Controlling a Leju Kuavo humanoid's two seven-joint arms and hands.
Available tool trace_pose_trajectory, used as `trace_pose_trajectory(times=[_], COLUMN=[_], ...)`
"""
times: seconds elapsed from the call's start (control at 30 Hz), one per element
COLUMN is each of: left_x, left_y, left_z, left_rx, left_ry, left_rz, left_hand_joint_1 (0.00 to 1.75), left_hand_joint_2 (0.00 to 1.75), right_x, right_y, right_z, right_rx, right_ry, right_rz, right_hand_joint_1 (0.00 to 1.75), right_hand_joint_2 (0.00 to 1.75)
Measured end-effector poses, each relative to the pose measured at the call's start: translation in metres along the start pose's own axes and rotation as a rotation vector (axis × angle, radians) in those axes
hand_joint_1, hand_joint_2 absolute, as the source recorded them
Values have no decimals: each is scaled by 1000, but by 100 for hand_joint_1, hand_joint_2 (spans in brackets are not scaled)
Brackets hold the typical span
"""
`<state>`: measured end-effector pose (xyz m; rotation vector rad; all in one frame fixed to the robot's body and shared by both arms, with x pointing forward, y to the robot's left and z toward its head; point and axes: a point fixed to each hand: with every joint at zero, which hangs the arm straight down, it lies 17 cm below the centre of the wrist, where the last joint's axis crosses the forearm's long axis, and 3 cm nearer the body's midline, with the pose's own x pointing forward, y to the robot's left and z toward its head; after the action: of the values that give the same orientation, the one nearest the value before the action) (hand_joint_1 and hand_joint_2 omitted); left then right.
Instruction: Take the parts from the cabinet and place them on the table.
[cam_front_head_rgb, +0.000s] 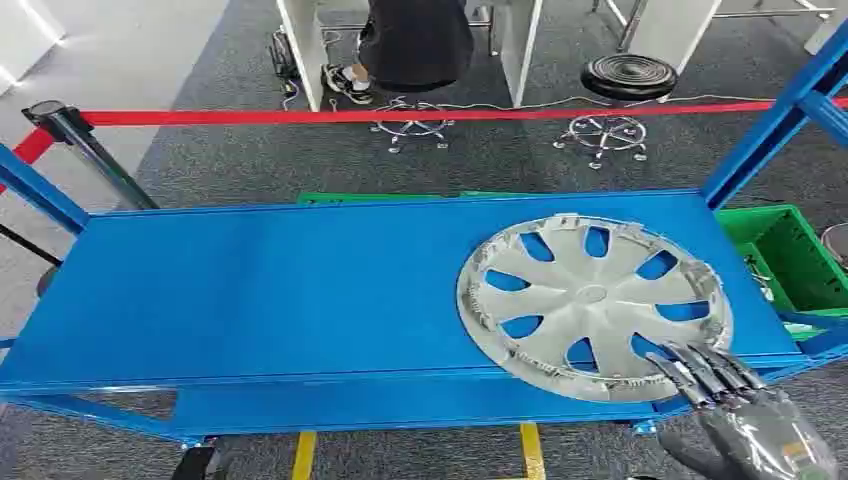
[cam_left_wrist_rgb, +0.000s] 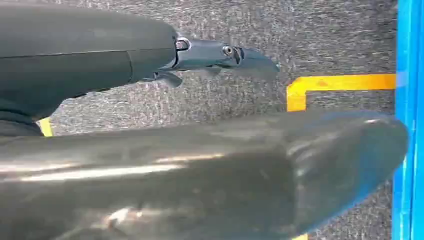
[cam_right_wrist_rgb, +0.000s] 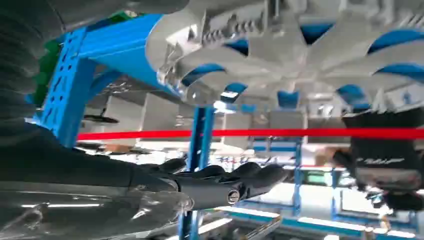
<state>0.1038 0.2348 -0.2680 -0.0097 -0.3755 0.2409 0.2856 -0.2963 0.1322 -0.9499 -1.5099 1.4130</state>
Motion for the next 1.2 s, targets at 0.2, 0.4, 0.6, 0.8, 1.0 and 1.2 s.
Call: trace_pose_trajectory(times=[0.2,0.4,0.6,0.8,1.0,1.2], left_x=[1,-1,-9,-13,-12,-12], left_y=[-2,-13,-22,-21,-21,-19], left_z=[0,1,2,2,2,2], left_rx=[-2,-15,-35,-30,-30,-32], left_ry=[1,11,44,72,71,70], left_rz=[-2,-13,-37,-55,-56,-58], left_hand_joint_1=[0,0,0,0,0,0], left_hand_joint_2=[0,0,0,0,0,0], right_x=[6,2,0,4,7,8], right_y=[10,14,32,54,65,79], right_z=[-4,-11,-28,-51,-60,-62], right_rx=[25,25,33,45,56,84], right_ry=[-27,-30,-74,-88,-85,-75], right_rz=[4,35,125,140,126,112], right_hand_joint_1=[0,0,0,0,0,0], right_hand_joint_2=[175,175,175,175,175,175])
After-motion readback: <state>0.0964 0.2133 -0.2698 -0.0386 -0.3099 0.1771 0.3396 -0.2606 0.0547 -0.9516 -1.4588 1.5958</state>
